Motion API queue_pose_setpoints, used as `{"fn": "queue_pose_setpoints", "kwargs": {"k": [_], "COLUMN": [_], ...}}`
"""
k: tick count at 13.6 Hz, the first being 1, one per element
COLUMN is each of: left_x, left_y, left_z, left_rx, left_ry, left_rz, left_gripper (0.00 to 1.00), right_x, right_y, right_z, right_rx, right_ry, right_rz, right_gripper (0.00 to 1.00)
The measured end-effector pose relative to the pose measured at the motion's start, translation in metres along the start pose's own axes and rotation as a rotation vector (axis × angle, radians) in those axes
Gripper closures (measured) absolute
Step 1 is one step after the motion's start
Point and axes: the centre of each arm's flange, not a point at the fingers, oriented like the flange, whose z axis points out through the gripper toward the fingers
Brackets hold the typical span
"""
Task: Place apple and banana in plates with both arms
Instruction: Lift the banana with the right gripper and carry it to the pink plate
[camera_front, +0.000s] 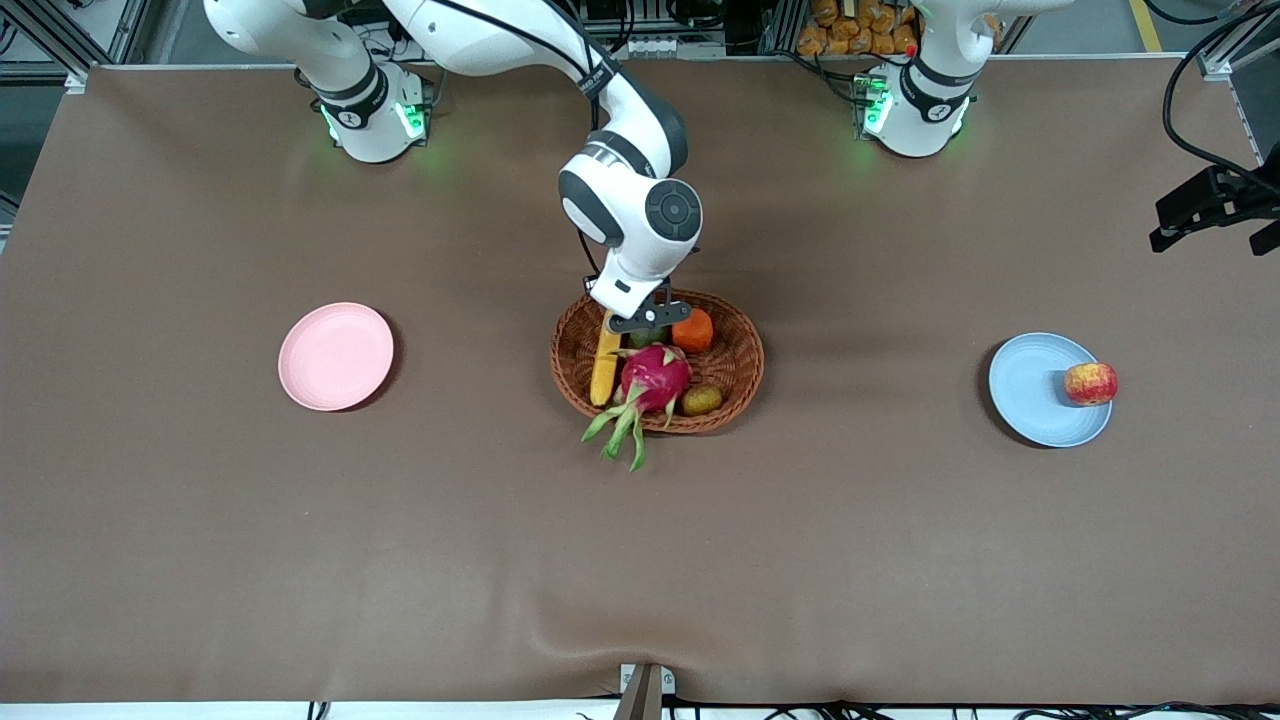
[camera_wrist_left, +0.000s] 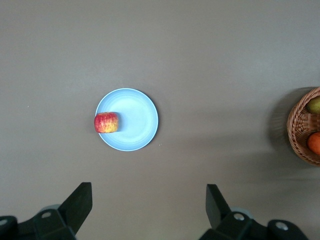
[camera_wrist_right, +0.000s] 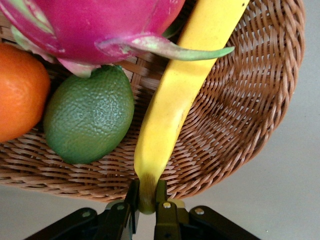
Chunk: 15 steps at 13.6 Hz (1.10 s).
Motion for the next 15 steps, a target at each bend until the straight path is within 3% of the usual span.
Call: {"fn": "queue_pose_setpoints", "kwargs": {"k": [2, 9, 12, 15], "left_x": [0.000, 0.000, 0.001, 0.002], "left_y": [0.001, 0.001, 0.002, 0.006], "left_z": [0.001, 0.004, 0.005, 0.006], "left_rx": [-0.006, -0.007, -0.007, -0.007], "left_ry": [-0.001, -0.008, -0.011, -0.011], "left_rz": [-0.011, -0.043, -0.041, -0.034], "left_gripper": [0.00, 0.00, 0.00, 0.00], "right_x": [0.002, 0.013, 0.031, 0.045], "right_y": [0.001, 0.044, 0.105, 0.197], "right_z": [-0.009, -0.080, -0.119, -0.143], "right_rx": [0.003, -0.037, -0.010, 0.013], "right_ry": [0.006, -0.053, -0.045, -0.096], "right_rz": [0.003, 0.065, 0.150, 0.199], "right_gripper": [0.84, 0.84, 0.84, 0.84]}}
